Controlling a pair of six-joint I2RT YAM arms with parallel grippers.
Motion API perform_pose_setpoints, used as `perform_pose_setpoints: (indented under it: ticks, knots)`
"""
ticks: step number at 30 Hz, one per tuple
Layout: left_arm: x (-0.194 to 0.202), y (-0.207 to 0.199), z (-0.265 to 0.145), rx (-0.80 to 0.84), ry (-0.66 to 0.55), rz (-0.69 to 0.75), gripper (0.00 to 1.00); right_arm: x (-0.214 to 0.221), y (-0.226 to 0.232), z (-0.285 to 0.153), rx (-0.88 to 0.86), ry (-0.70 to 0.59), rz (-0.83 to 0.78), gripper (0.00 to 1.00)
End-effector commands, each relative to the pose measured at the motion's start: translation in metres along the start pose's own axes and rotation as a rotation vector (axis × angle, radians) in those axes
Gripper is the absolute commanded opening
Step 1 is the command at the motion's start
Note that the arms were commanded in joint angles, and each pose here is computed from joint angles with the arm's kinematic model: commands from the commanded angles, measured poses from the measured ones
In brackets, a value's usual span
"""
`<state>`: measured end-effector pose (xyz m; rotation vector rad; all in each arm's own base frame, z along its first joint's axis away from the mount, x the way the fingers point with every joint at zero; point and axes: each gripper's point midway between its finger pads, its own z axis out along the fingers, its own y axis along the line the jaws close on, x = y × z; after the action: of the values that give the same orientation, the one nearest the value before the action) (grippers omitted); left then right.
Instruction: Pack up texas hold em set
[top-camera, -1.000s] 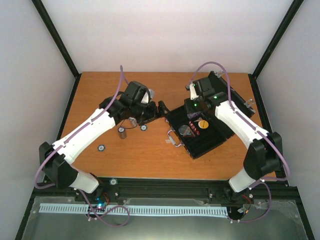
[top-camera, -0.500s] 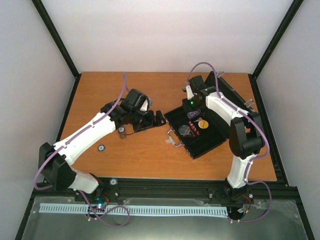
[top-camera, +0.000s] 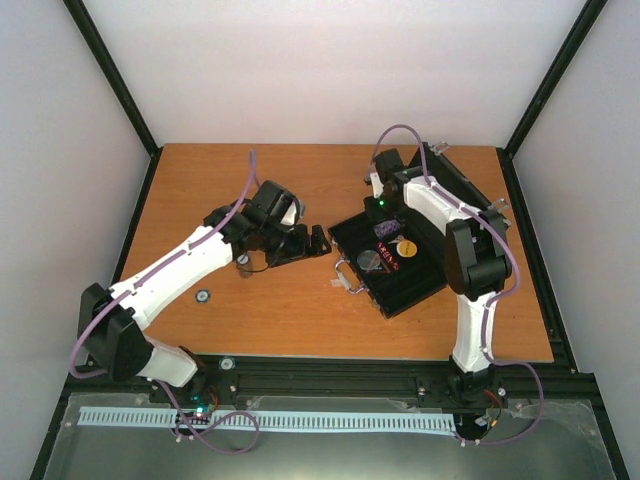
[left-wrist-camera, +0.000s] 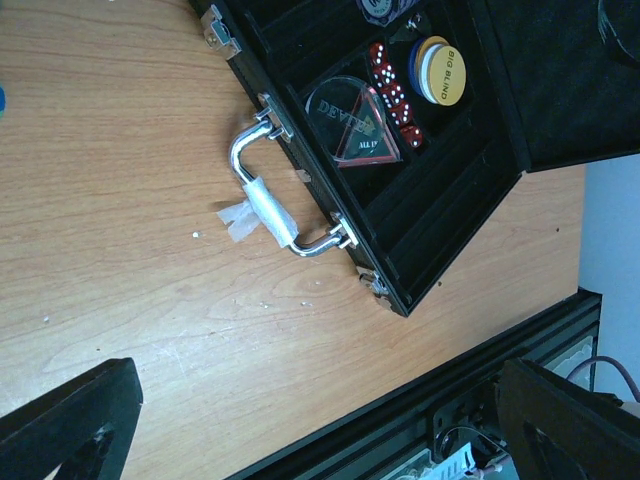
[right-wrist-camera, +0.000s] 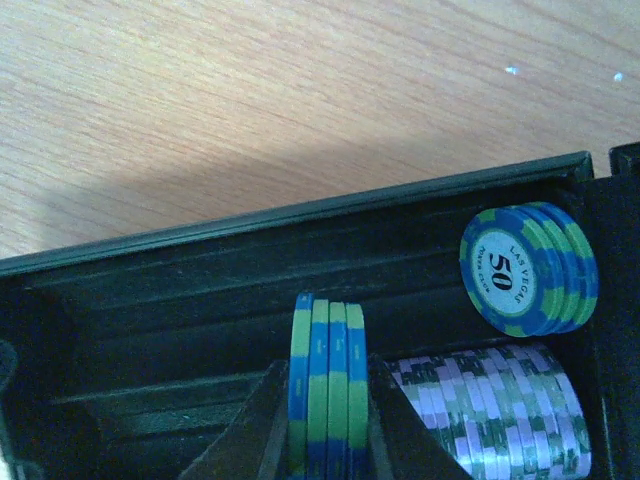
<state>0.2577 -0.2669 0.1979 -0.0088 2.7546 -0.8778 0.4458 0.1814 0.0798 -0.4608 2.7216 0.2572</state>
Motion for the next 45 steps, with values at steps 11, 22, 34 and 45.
perform_pose_setpoints:
  ticks: [11, 22, 34, 45]
  knots:
    - [-0.002, 0.001, 0.009, 0.006, 0.016, 0.003, 1.0, -0.012, -0.029, 0.018, 0.077, 0.03, -0.025, 0.03]
    - [0.0, 0.002, 0.015, 0.003, 0.041, 0.001, 1.0, -0.008, -0.041, 0.038, 0.088, 0.079, -0.028, 0.03]
    - [0.001, 0.003, 0.019, -0.003, 0.058, 0.002, 1.0, 0.0, -0.052, 0.052, 0.117, 0.132, -0.004, 0.1]
    - [0.0, 0.003, 0.018, 0.005, 0.048, -0.019, 1.0, -0.012, -0.05, 0.029, 0.12, 0.077, 0.007, 0.29]
